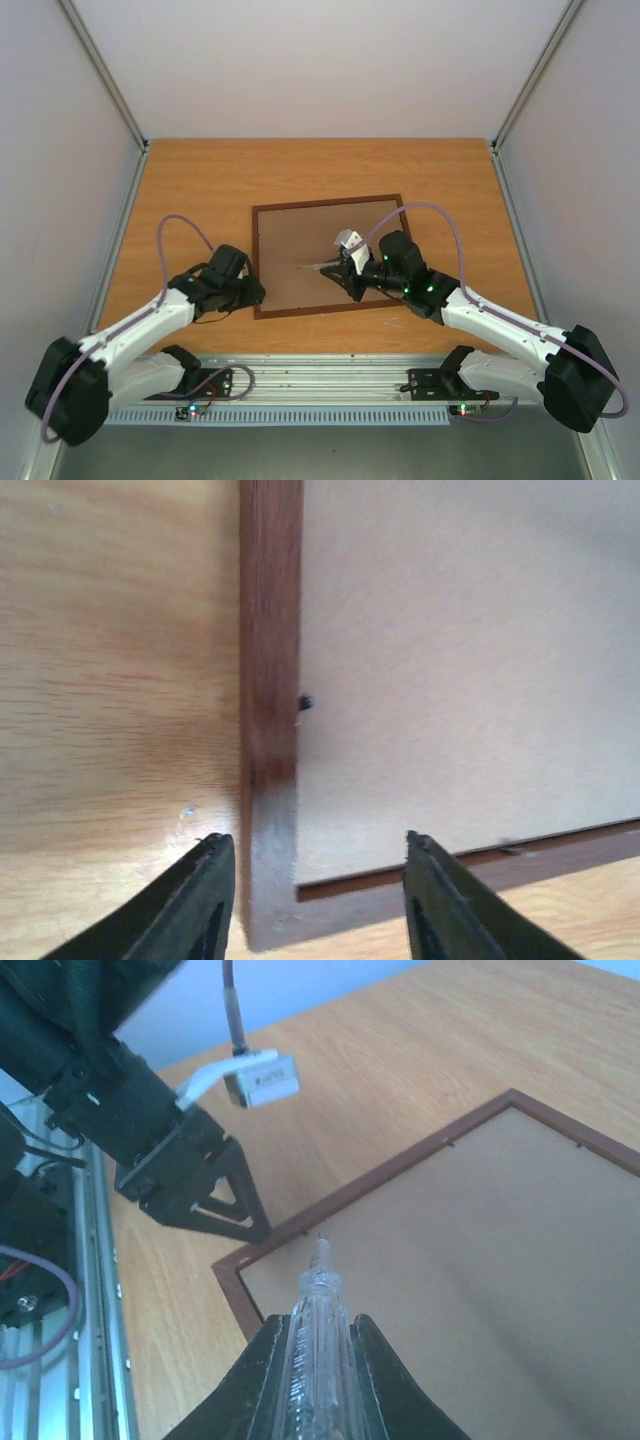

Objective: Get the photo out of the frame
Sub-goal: Adjust the photo frame at the center of the board, then adjust the screwdriver.

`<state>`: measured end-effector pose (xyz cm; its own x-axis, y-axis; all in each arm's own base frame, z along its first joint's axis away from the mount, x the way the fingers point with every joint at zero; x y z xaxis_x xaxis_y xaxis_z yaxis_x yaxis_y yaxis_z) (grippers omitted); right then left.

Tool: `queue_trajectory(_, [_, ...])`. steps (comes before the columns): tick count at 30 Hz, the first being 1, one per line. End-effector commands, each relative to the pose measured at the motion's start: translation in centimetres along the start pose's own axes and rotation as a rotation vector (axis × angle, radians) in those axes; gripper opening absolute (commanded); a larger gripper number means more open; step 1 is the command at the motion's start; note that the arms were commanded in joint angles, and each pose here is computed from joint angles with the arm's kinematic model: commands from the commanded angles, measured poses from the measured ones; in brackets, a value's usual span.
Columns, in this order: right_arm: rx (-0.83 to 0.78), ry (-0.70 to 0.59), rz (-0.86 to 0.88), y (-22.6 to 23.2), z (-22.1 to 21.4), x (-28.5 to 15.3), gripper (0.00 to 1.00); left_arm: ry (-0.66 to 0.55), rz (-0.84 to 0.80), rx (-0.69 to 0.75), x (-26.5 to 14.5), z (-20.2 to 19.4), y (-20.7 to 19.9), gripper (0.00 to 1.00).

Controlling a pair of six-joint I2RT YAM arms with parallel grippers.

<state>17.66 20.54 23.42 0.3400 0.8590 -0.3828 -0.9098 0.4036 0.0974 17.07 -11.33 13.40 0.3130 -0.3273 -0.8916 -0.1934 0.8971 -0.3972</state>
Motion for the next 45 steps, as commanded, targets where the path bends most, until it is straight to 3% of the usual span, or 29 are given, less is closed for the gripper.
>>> queue_trajectory(1, [-0.017, -0.109, 0.059, 0.9, 0.9, -0.3, 0.01, -0.157, -0.119, -0.018, -4.2, 0.9, -1.4, 0.52])
queue_trajectory(8, [-0.057, -0.244, 0.091, 1.3, 1.4, -0.1, 0.01, -0.325, -0.329, -0.069, -9.9, 0.9, -2.3, 0.70])
queue_trajectory(17, [-0.120, -0.373, 0.076, 1.9, 2.4, 1.2, 0.01, -0.345, -0.689, -0.180, -10.7, 1.5, -4.5, 0.71])
queue_trajectory(22, [-0.141, -0.394, 0.060, 2.3, 2.4, 1.9, 0.01, -0.388, -0.794, -0.268, -10.4, 1.5, -4.2, 0.70])
queue_trajectory(26, [-0.161, -0.413, 0.047, 2.8, 2.6, 2.3, 0.01, -0.394, -0.893, -0.302, -10.6, 1.5, -4.4, 0.64])
queue_trajectory(33, [-0.184, -0.441, 0.040, 3.5, 2.8, 3.0, 0.01, -0.356, -1.033, -0.367, -10.1, 1.4, -4.5, 0.46])
queue_trajectory(45, [-0.210, -0.453, 0.044, 4.0, 2.4, 4.5, 0.01, -0.323, -1.106, -0.424, -10.2, 1.0, -4.3, 0.14])
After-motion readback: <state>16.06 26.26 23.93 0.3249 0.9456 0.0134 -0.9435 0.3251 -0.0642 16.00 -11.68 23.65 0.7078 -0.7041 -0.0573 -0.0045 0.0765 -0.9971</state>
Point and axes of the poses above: each gripper's point midway between its finger pads, its own x axis out along the fingers, its own y axis along the line the jaws close on, z = x × y, the point moved 10 cm from there along -x, back along the fingers, and after that the axes turned 4 degrees about -x, right-handed, at the moved point
